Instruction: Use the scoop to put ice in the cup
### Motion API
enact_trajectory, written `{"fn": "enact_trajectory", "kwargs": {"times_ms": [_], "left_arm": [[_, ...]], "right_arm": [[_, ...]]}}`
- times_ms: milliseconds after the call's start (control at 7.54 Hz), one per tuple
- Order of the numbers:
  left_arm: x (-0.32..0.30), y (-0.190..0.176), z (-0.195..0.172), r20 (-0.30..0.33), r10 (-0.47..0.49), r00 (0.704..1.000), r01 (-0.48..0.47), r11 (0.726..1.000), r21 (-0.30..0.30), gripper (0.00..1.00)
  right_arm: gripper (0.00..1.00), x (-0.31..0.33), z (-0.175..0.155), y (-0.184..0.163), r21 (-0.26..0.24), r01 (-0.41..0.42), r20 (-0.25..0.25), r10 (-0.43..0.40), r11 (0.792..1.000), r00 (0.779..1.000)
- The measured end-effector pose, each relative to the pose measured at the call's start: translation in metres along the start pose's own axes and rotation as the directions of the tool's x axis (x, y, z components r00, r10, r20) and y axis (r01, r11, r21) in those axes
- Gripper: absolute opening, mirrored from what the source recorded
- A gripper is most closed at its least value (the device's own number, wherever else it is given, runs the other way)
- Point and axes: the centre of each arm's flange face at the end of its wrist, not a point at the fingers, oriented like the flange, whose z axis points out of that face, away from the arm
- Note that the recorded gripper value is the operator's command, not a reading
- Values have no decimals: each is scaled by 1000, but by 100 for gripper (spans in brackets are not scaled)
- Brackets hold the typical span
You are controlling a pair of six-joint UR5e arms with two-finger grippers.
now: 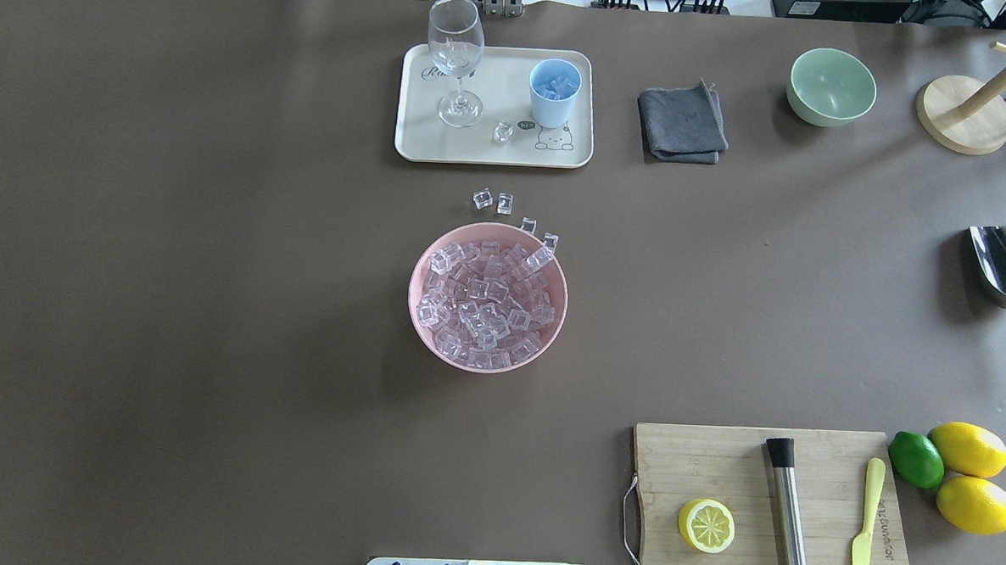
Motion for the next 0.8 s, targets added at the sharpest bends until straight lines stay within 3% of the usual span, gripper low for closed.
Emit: {"fn": "enact_trajectory", "kwargs": {"times_ms": [796], "left_arm": [[0,0,-1,0,0,1000,0,1000,2,99]], "right_arm": [[100,-2,-1,-1,2,9,2,-9,1000,1000]]}}
